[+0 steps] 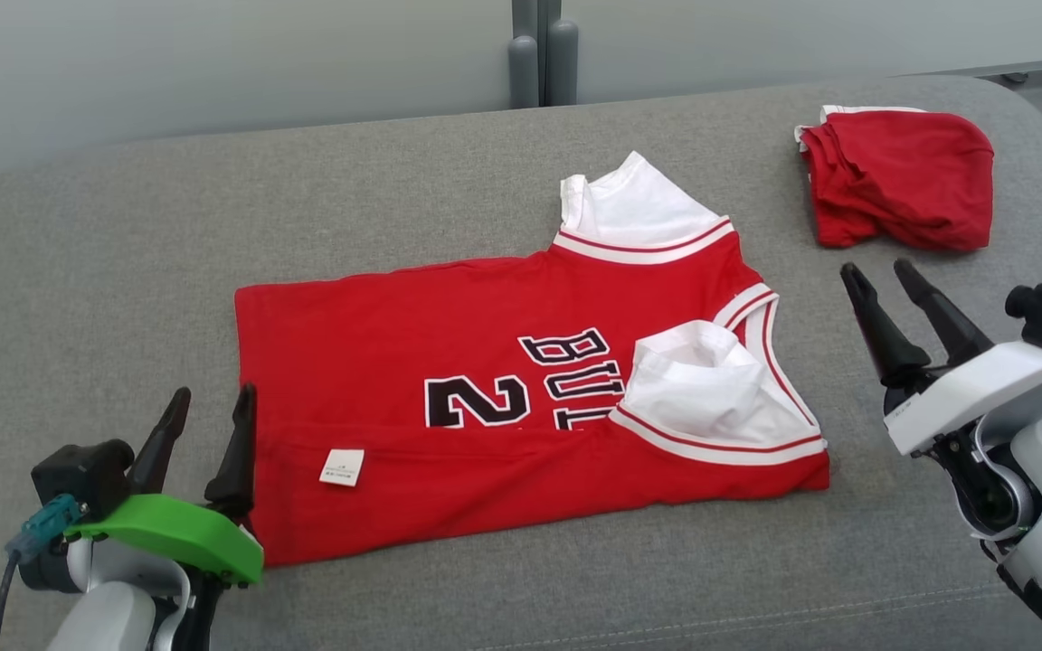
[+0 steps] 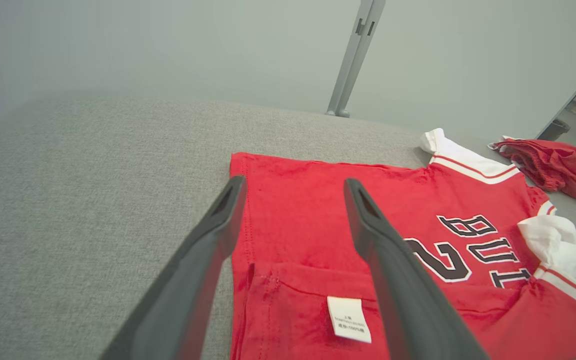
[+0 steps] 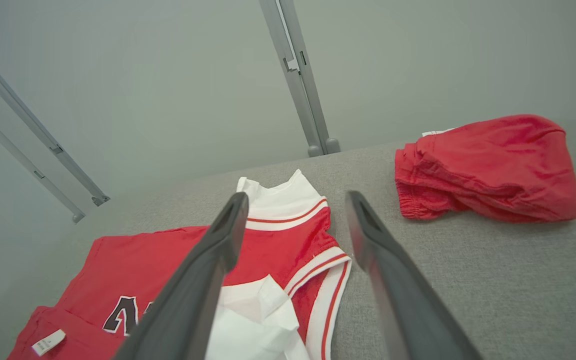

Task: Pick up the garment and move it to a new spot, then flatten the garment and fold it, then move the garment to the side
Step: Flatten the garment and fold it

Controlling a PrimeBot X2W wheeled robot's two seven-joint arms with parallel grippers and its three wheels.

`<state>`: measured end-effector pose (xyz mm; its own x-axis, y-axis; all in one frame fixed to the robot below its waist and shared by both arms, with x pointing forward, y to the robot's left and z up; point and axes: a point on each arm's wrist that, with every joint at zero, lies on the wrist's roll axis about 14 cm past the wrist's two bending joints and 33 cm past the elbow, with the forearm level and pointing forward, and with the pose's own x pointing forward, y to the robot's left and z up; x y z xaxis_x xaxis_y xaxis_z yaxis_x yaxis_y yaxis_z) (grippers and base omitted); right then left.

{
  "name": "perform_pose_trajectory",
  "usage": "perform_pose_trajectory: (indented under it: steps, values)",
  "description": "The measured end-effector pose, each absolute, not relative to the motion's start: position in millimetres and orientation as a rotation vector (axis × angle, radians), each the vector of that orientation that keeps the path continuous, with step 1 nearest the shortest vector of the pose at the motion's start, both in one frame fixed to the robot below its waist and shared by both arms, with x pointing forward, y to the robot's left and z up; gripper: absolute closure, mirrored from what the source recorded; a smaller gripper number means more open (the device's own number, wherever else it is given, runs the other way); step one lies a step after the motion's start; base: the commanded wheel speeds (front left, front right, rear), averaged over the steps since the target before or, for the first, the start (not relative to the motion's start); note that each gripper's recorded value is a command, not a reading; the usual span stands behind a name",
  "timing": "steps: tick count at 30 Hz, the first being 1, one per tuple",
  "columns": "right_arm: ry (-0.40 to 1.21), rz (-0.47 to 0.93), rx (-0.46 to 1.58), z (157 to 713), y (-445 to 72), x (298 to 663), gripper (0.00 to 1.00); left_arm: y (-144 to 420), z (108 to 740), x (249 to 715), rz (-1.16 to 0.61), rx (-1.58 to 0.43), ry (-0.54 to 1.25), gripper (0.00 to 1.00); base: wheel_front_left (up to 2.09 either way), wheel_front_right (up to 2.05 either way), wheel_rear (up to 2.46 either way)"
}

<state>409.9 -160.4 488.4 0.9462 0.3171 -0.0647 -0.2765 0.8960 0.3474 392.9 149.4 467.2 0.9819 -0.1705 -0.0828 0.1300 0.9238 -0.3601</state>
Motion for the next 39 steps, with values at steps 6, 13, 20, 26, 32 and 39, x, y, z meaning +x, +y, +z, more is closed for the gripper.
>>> perform_pose_trajectory:
  steps: [6, 13, 20, 26, 32, 39]
  values:
    - [0.085, 0.316, 0.301, 499.4, -156.6, 429.8, 0.00, 148.4, 473.9, 407.9, -0.156, -0.360, 0.093, 0.00, 0.00, 0.00, 0.00]
    - [0.052, 0.338, 0.269, 509.2, -149.5, 466.3, 0.00, 135.4, 481.1, 431.3, -0.207, -0.348, 0.082, 0.00, 0.00, 0.00, 0.00]
    - [0.067, 0.357, 0.230, 509.6, -145.0, 507.7, 0.00, 131.1, 479.3, 451.4, -0.225, -0.342, 0.084, 0.00, 0.00, 0.00, 0.00]
    - [0.104, 0.398, 0.205, 497.3, -128.6, 539.2, 0.00, 136.5, 472.5, 467.1, -0.205, -0.351, 0.086, 0.00, 0.00, 0.00, 0.00]
    - [0.168, 0.450, 0.149, 478.9, -109.9, 571.4, 0.00, 146.4, 459.8, 481.3, -0.177, -0.348, 0.106, 0.00, 0.00, 0.00, 0.00]
    - [0.289, 0.463, 0.103, 438.6, -102.5, 600.6, 0.00, 145.8, 445.2, 498.8, -0.171, -0.363, 0.127, 0.00, 0.00, 0.00, 0.00]
